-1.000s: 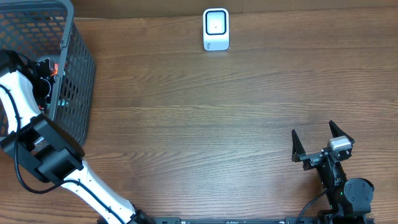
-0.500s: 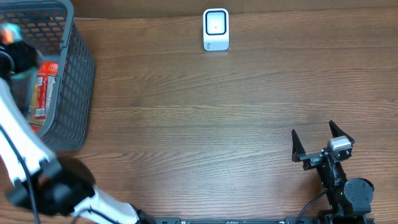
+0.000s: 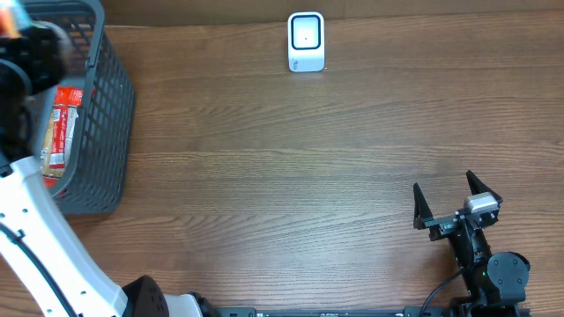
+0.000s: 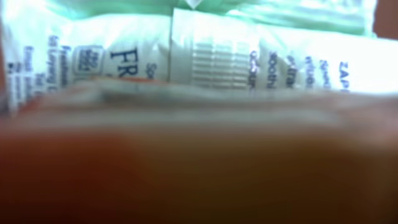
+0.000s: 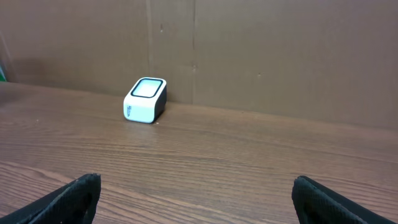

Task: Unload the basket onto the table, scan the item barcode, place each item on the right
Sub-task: 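Lift the packet out and carry it right toward the table centre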

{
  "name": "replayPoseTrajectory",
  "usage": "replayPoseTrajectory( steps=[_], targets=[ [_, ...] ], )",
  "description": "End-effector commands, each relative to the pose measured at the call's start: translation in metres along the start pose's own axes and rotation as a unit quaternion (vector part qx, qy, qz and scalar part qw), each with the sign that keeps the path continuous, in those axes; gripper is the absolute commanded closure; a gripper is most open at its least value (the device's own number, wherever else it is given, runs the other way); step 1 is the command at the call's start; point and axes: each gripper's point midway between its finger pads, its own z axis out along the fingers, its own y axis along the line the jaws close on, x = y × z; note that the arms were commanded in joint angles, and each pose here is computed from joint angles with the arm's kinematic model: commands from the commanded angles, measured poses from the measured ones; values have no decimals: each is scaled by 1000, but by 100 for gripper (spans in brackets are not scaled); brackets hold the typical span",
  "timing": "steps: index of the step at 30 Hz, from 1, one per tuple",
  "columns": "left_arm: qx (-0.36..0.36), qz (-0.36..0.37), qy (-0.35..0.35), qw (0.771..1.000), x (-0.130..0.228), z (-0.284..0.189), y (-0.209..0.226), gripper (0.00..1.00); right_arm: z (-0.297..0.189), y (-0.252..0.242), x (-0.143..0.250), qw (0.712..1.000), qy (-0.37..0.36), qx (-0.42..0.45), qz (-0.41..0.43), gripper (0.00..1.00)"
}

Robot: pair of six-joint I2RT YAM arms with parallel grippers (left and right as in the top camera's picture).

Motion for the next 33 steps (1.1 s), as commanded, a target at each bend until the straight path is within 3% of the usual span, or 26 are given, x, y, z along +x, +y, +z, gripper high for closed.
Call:
replayPoseTrajectory(
  steps=[1,7,12,17,20,22,28,33],
  targets=[
    [-18,-3,2,1000,6,-18,-19,57,0,0,2,1000,-2,0,-1,0],
    [71,74,92,991,55,-9,-89,58,0,0,2,1000,-2,-1,-1,0],
    [157,207,149,954,97,4,-151,57,0,0,2,1000,-2,0,-1,0],
    [237,310,210,896,150,24,-211,58,0,0,2,1000,-2,0,-1,0],
    [336,377,249,826,196,27,-257,57,0,0,2,1000,-2,0,-1,0],
    [369,395,267,798,217,31,-274,58,0,0,2,1000,-2,0,-1,0],
    [396,429,328,743,280,48,-311,58,0,0,2,1000,-2,0,-1,0],
    [409,451,354,710,321,53,-337,57,0,0,2,1000,-2,0,-1,0]
  ],
)
